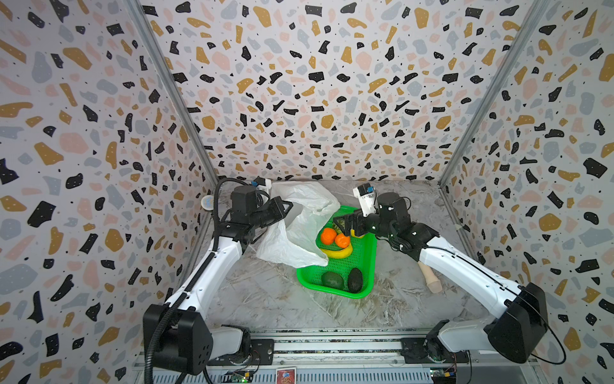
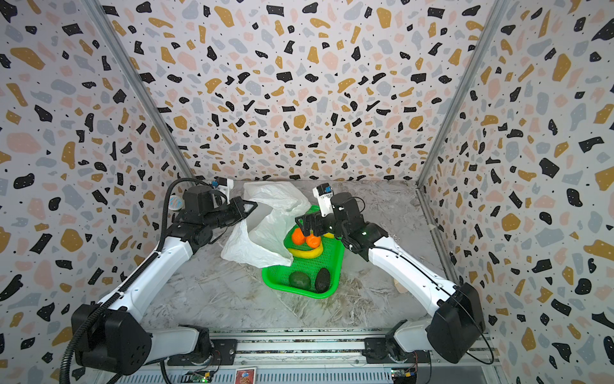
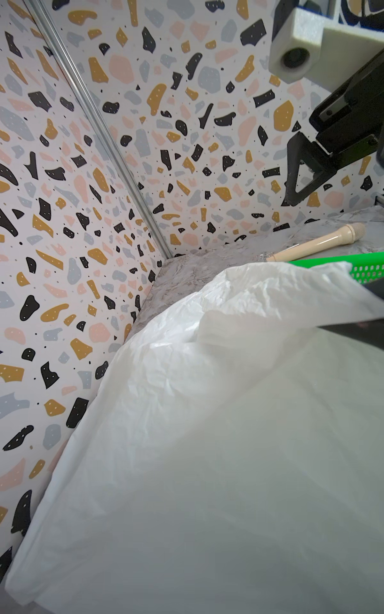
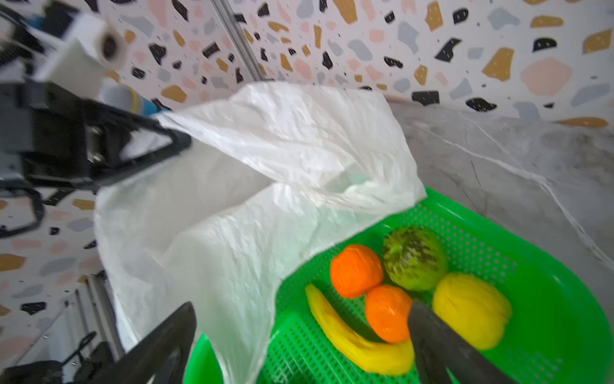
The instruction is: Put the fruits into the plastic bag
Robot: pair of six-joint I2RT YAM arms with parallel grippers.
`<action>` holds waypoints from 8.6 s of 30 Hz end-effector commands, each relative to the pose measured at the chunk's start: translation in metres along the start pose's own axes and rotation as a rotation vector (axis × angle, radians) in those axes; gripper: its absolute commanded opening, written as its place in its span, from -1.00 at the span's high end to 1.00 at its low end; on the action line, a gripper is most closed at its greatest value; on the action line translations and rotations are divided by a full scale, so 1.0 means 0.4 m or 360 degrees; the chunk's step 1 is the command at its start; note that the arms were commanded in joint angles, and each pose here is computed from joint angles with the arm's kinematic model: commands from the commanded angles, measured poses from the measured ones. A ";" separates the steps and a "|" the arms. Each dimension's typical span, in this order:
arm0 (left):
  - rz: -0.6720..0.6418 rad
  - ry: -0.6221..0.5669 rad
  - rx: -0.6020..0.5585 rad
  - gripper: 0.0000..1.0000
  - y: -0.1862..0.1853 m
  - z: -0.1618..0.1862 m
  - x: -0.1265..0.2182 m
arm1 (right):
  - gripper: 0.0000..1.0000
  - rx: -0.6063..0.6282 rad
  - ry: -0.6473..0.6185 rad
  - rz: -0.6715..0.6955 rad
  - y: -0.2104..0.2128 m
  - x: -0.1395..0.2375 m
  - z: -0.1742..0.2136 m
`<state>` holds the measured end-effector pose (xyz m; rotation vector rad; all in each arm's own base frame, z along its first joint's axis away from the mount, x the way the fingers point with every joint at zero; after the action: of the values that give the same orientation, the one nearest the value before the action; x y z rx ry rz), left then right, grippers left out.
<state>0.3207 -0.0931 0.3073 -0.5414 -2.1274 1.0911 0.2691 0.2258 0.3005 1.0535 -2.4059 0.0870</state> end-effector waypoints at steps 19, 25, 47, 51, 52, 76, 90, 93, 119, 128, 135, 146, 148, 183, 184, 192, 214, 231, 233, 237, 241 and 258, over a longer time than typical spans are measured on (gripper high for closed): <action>-0.0116 0.0060 -0.0008 1.00 0.061 0.004 -0.033 | -0.86 0.0535 0.1046 -0.0360 0.148 -0.161 0.305; -0.0113 0.0062 0.0005 1.00 0.060 0.002 -0.034 | -0.70 0.0503 0.1194 -0.0374 0.151 -0.215 0.360; -0.0115 0.0055 0.0016 1.00 0.060 0.005 -0.030 | 0.11 0.0497 0.0496 -0.0291 0.156 -0.100 0.120; -0.0083 0.0056 0.0043 1.00 0.057 0.008 -0.029 | 0.11 0.0470 0.0304 -0.0478 0.188 -0.098 0.036; -0.0064 0.0056 0.0059 1.00 0.055 0.009 -0.028 | 0.11 0.0450 0.0286 -0.0528 0.197 -0.113 0.020; 0.0307 0.0057 0.0158 1.00 -0.042 0.025 0.013 | -0.21 -0.0104 0.0020 -0.0923 0.201 -0.414 -0.193; 0.0370 0.0039 0.0168 1.00 -0.071 0.006 0.016 | -0.73 -0.0014 0.0163 -0.0938 0.207 -0.379 -0.129; 0.0299 0.0020 0.0099 1.00 -0.068 0.000 0.017 | -0.70 -0.0027 0.0096 -0.0787 0.168 -0.322 -0.134; -0.0012 0.0148 -0.0247 1.00 -0.009 -0.001 -0.028 | -0.73 0.0279 0.0850 0.0032 0.048 -0.020 0.218; -0.0031 0.0148 -0.0227 1.00 -0.004 -0.006 -0.035 | -0.84 0.0516 0.1256 0.0022 0.106 -0.076 0.317; -0.0040 0.0152 -0.0219 1.00 0.002 0.000 -0.035 | -0.86 0.0649 0.1411 0.0136 0.102 -0.101 0.356; -0.0039 0.0150 -0.0216 1.00 0.003 0.001 -0.036 | -0.78 0.0734 0.1579 0.0142 0.104 -0.139 0.447; -0.0039 0.0149 -0.0213 1.00 0.003 0.000 -0.035 | -0.70 0.0729 0.1595 0.0145 0.103 -0.146 0.456; -0.0051 0.0144 -0.0201 1.00 0.013 0.011 -0.031 | -0.49 0.0483 0.1119 0.0088 0.080 -0.092 0.253; -0.0051 0.0142 -0.0205 1.00 0.013 0.012 -0.030 | -0.54 0.0493 0.1151 0.0076 0.085 -0.089 0.266; -0.0055 0.0135 -0.0207 1.00 0.016 0.015 -0.027 | -0.72 0.0576 0.1367 0.0115 0.090 -0.085 0.334; -0.0077 0.0137 -0.0209 1.00 0.018 0.010 -0.032 | 0.04 0.0479 0.1491 -0.0015 0.108 -0.113 0.455; -0.0051 0.0107 -0.0197 1.00 0.008 0.017 -0.012 | 0.43 0.0448 0.0419 -0.0194 0.161 -0.105 -0.038; -0.0036 0.0098 -0.0192 1.00 0.004 0.018 -0.007 | 0.43 0.0395 0.0356 -0.0292 0.166 -0.134 -0.066; -0.0003 0.0065 -0.0179 1.00 -0.008 0.016 0.004 | 0.41 0.0290 0.0260 -0.0499 0.174 -0.226 -0.105; 0.0040 0.0024 -0.0153 1.00 -0.020 0.013 0.013 | 0.37 0.0144 0.0228 -0.0719 0.181 -0.324 -0.149; 0.0086 0.0022 -0.0117 1.00 -0.019 0.019 0.014 | -0.65 0.0085 0.0041 -0.0631 0.152 -0.256 -0.195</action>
<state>0.3148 -0.0963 0.3057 -0.5916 -2.1448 1.0323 0.3322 0.3841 0.2808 1.5366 -1.9636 -0.0549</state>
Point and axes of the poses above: each gripper's point midway between its finger pads, its own x axis back along the fingers, its own y axis along the line the jaws close on, z = x × y, the point moved 9 cm from there along x, back along the fingers, and after that the axes turned 12 degrees about x, right-handed, at the moved point
